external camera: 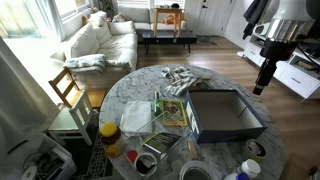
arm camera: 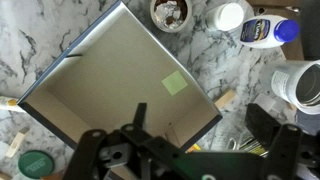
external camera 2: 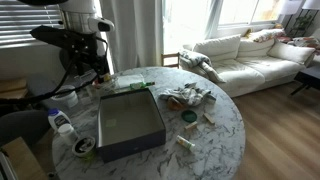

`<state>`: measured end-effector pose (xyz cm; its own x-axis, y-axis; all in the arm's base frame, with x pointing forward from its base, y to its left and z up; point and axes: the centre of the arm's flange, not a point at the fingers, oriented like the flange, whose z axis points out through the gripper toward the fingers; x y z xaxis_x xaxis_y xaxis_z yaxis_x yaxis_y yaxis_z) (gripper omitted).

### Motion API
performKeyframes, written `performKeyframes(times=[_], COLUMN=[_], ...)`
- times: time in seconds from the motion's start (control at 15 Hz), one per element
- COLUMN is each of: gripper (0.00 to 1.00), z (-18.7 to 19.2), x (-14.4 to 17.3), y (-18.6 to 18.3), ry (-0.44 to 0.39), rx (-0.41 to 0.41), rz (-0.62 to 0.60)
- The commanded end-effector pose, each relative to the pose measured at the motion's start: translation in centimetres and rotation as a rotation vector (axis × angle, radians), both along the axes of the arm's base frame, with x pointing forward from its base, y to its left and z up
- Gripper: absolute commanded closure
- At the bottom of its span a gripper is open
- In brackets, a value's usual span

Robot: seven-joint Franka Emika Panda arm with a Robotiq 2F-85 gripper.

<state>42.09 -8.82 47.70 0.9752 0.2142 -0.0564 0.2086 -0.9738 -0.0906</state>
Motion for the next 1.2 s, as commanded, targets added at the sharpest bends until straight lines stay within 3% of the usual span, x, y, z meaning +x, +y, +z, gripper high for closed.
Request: performKeyframes(times=[0.0, 0.53, 0.8, 1.13], gripper=[0.0, 0.0, 0.0, 0.0], z=[0.0, -0.8, -5.1, -11.5], x=[0.0, -0.2, -3.2, -6.8], y=[0.0, 0.1, 3.0, 6.7], ry=[0.0, 0.024, 0.118, 0.2], rx=[0.0, 0.006, 0.039, 0.01], rz=[0.0, -0.012, -0.223, -0.488])
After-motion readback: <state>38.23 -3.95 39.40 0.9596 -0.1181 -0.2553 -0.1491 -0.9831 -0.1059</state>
